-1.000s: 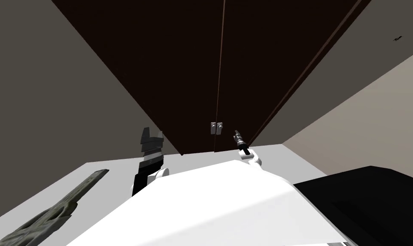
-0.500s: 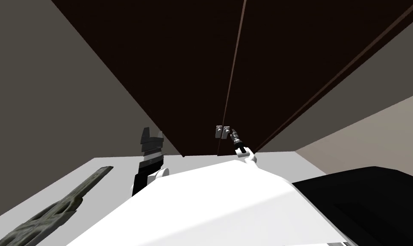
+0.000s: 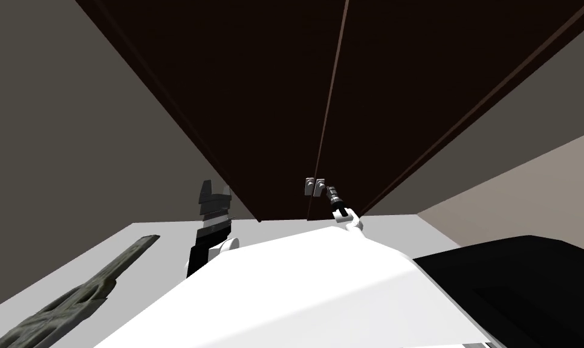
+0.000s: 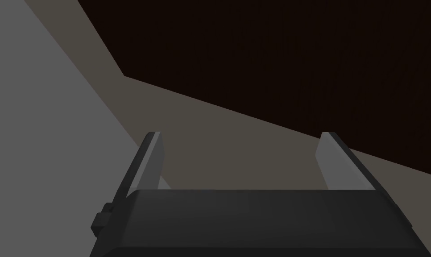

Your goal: Pull the door open

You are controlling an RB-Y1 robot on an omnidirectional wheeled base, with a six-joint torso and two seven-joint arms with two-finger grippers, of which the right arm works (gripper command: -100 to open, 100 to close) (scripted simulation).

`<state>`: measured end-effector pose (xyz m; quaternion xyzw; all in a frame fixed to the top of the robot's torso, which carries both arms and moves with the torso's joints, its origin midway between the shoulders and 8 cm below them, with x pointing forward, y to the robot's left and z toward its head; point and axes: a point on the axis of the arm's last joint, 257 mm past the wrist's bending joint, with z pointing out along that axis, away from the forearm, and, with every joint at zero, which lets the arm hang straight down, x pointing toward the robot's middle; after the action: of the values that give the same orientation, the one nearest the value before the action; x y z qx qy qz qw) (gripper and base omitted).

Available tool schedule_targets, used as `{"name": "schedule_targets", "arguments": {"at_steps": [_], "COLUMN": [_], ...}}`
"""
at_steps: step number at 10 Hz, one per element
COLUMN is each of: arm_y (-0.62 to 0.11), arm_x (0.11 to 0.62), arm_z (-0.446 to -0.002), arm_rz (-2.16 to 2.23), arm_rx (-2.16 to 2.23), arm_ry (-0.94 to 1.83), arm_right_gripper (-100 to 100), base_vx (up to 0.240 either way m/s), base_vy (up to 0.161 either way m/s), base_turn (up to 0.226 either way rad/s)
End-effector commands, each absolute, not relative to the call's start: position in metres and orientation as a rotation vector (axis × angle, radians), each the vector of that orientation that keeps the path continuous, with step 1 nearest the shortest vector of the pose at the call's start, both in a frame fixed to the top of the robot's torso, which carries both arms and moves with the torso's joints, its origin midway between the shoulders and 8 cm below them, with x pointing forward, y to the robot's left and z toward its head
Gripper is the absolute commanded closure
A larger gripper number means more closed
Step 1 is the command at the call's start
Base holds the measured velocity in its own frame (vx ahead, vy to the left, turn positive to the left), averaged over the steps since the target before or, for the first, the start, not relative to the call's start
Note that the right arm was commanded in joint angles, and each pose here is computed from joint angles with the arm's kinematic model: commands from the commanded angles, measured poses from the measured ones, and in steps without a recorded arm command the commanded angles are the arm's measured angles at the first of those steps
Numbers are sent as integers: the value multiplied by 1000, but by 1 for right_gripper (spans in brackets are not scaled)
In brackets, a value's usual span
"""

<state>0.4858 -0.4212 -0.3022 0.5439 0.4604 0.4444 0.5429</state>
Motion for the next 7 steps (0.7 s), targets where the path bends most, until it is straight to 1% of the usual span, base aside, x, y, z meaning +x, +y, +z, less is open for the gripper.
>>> {"name": "schedule_targets", "arguments": {"at_steps": [1,2,3,4,5,6,7], "arm_y": [-421,-421,-433,-435,-436,-433,-426], "arm_x": [486,486,478,477,475,475,477], "arm_z": [-302,-302,-307,-307,-308,-307,-305], "arm_rz": [1055,1055,1031,1028,1027,1032,1048], "arm_rx": [1292,1292,1304,1306,1307,1305,1298], "arm_ry": [1093,1093,1092,1092,1093,1095,1099], "arm_right_gripper": [100,100,-100,-100,-100,-100,-100], "base_vx": [-10,0,-108,-179,-194,-184,-205], "base_vy": [-4,0,-51,-95,-37,27,85], "base_turn": [-1,0,-119,-95,-18,1,40]}}
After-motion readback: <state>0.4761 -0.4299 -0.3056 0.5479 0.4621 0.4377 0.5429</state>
